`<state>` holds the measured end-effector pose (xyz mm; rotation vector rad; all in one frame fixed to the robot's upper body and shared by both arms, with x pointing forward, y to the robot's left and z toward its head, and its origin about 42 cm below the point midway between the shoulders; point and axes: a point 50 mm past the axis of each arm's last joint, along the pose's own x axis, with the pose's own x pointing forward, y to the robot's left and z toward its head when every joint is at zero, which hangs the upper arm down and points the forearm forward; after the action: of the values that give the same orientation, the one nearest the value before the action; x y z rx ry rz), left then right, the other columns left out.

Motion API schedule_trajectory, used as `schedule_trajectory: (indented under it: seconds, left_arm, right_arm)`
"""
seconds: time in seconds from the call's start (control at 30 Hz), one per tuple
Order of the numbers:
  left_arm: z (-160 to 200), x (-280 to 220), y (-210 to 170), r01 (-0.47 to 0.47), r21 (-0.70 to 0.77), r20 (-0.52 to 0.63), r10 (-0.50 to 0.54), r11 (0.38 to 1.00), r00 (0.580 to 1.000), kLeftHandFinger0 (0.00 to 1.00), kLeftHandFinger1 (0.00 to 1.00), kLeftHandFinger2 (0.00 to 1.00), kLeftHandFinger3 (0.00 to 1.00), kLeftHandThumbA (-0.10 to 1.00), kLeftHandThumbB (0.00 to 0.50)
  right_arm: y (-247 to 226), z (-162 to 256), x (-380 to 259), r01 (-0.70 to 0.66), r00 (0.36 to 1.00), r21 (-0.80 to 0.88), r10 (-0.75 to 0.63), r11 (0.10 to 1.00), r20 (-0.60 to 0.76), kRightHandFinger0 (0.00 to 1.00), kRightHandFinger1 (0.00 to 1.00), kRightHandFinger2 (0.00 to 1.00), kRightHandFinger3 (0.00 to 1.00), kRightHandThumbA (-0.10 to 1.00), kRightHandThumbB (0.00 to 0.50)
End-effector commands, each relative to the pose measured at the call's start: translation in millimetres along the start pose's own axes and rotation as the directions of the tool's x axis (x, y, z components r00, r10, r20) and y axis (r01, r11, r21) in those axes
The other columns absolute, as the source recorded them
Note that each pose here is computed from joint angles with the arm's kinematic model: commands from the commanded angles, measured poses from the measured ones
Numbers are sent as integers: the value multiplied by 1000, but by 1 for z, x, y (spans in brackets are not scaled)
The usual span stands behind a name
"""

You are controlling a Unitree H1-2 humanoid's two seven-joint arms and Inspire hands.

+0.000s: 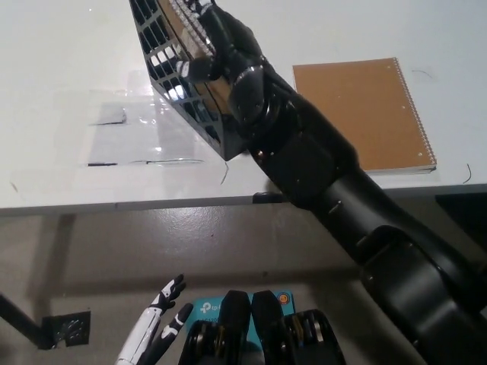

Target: Use the right hand to pick up a book from the book holder on the left side and put it on another book on the right side

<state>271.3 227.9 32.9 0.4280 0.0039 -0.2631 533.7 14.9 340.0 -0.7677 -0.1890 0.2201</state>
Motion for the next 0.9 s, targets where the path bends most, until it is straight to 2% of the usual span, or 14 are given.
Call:
schedule_trajectory:
  seconds: [0.0, 0.07, 0.17, 0.2, 0.37, 0.5, 0.53, 0.6, 0.63, 0.67, 0.7, 0.77, 0.83, 0.87]
  left_arm:
    - [10, 1, 9, 1, 40, 56, -3, 999, 998, 1000, 1000, 1000, 1000, 956, 211]
    - [11, 3, 10, -2, 38, 66, -1, 999, 998, 1000, 1000, 1000, 1000, 939, 195]
    - [10, 3, 9, -2, 32, 67, 0, 999, 998, 1000, 1000, 1000, 1000, 933, 204]
    - [9, 2, 8, 0, 22, 63, -2, 1000, 998, 1000, 1000, 1000, 1000, 946, 218]
    - [8, 2, 8, -1, 25, 70, 0, 1000, 998, 1000, 1000, 1000, 1000, 947, 212]
    - [8, 2, 8, -3, 25, 69, 1, 1000, 998, 1000, 1000, 1000, 1000, 951, 216]
    - [8, 3, 8, -4, 22, 70, 3, 1000, 998, 1000, 1000, 1000, 1000, 946, 211]
    - [8, 3, 7, -8, 17, 70, 6, 1000, 998, 978, 1000, 1000, 1000, 941, 220]
    - [8, 4, 7, -7, 19, 71, 5, 1000, 997, 966, 993, 1000, 1000, 946, 218]
    - [9, 4, 7, -5, 22, 72, 4, 1000, 997, 962, 989, 1000, 1000, 947, 219]
    - [8, 4, 8, -5, 23, 75, 3, 1000, 997, 959, 987, 1000, 1000, 947, 217]
    - [8, 4, 7, -8, 21, 75, 6, 1000, 997, 943, 974, 1000, 1000, 940, 211]
    - [7, 3, 7, -5, 21, 70, 4, 1000, 998, 931, 969, 1000, 1000, 943, 218]
    - [7, 3, 7, -4, 22, 71, 2, 1000, 997, 919, 961, 1000, 1000, 942, 210]
  right_arm:
    - [-11, 22, 7, 176, 974, 64, -183, 982, 134, 0, 240, 725, 686, -100, 223]
    - [-14, 22, 8, 186, 971, 77, -195, 980, 137, 0, 244, 727, 698, -100, 206]
    - [-15, 22, 8, 194, 968, 99, -207, 976, 144, 0, 298, 683, 775, -100, 184]
    - [-16, 21, 9, 190, 968, 109, -205, 976, 142, 0, 323, 691, 777, -100, 184]
    - [-22, 22, 10, 180, 972, 206, -206, 962, 114, 0, 383, 735, 802, -100, 160]
    - [-35, 26, 12, 176, 973, 271, -208, 946, 96, 0, 364, 755, 786, -69, 150]
    - [-41, 30, 12, 179, 972, 294, -215, 939, 95, 0, 337, 726, 732, -55, 152]
    - [-52, 36, 12, 164, 969, 362, -219, 918, 116, 0, 317, 728, 734, -90, 146]
    - [-57, 40, 12, 156, 967, 381, -219, 911, 127, 0, 320, 737, 760, -53, 140]
    - [-62, 43, 12, 149, 966, 397, -219, 906, 137, 0, 307, 721, 765, 84, 136]
    - [-68, 47, 11, 139, 963, 417, -220, 898, 153, 0, 347, 753, 809, 23, 138]
    - [-84, 59, 7, 118, 952, 456, -231, 882, 200, 0, 360, 763, 793, 2, 142]
    - [-102, 73, 0, 73, 941, 510, -229, 857, 250, 0, 341, 748, 847, -99, 124]
    - [-106, 76, -2, 68, 937, 519, -233, 852, 261, 0, 339, 739, 857, -100, 125]
